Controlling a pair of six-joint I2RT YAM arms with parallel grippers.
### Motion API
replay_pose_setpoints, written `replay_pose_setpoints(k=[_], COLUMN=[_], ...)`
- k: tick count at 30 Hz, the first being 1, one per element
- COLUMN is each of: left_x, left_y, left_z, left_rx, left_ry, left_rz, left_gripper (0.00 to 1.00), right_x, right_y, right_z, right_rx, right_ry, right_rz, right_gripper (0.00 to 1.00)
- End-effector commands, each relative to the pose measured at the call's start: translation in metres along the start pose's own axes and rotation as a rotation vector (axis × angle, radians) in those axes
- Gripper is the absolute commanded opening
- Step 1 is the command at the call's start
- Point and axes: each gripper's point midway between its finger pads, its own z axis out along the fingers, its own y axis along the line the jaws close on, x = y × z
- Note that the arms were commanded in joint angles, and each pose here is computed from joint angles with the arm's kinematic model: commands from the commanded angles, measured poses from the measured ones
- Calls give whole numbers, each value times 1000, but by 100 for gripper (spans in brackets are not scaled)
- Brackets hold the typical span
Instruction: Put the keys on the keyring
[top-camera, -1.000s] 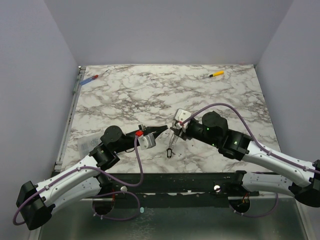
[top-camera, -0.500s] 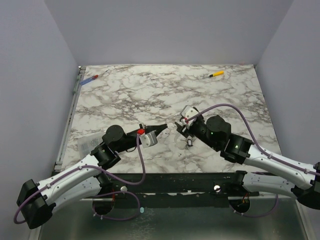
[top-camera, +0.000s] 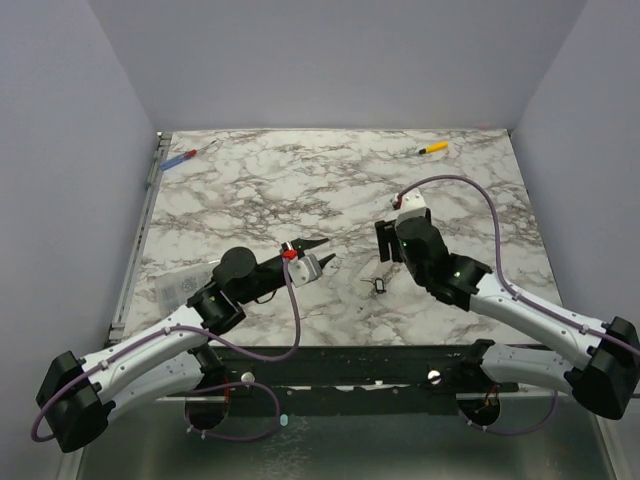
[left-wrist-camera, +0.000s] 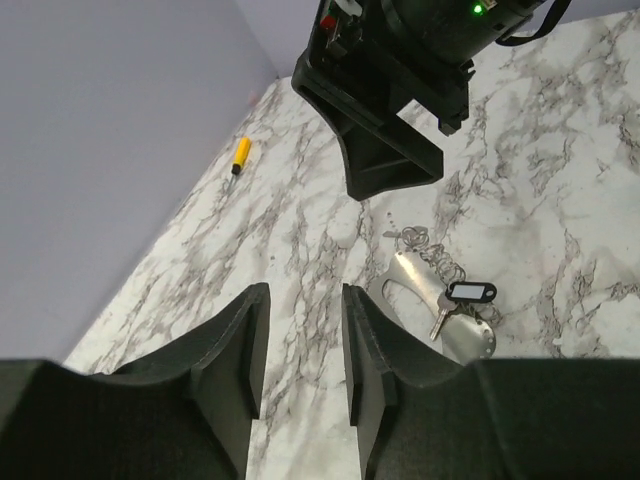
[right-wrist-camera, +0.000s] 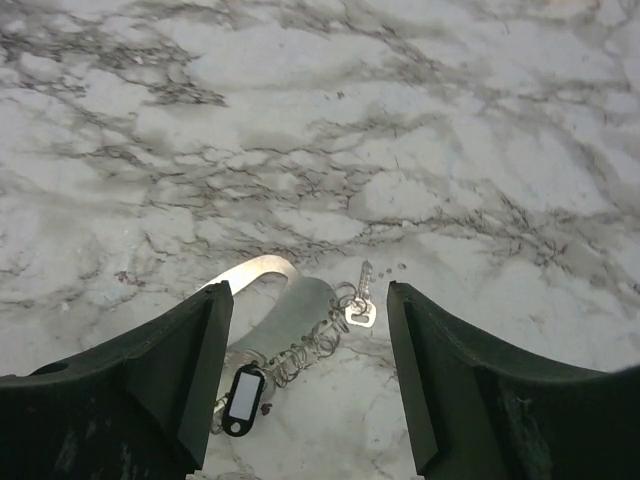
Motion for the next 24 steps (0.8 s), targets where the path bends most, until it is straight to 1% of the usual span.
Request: replay_pose_setpoints(k=[1, 7, 12, 15, 17, 19, 24], left_x=[-4, 2, 8, 10, 11, 11, 13], left_y=[10, 11, 9, 8, 8, 8, 9], left_z=[3, 4, 6, 7, 7, 7, 7], left_rx=[-41, -48, -40, -36, -35, -37, -44], left_ry=[15, 40, 58, 65, 69, 71, 77], left_rz=[-14, -17, -23, -25, -28, -26, -24], left_gripper=[42, 46, 46, 46, 46, 46, 47], right_x=[32, 71, 95, 104, 105, 109, 126], right_y=[-8, -21, -11, 0, 13, 22, 41], right_z=[8, 23, 22, 22, 24, 27, 33], right_rx=[34, 80, 66, 17, -51, -95, -139], right_ry=[159, 319, 392, 419, 427, 464, 617], right_rz=[182, 289, 361, 395, 394, 370, 315], right_gripper=[71, 66, 65, 61, 54, 51, 50])
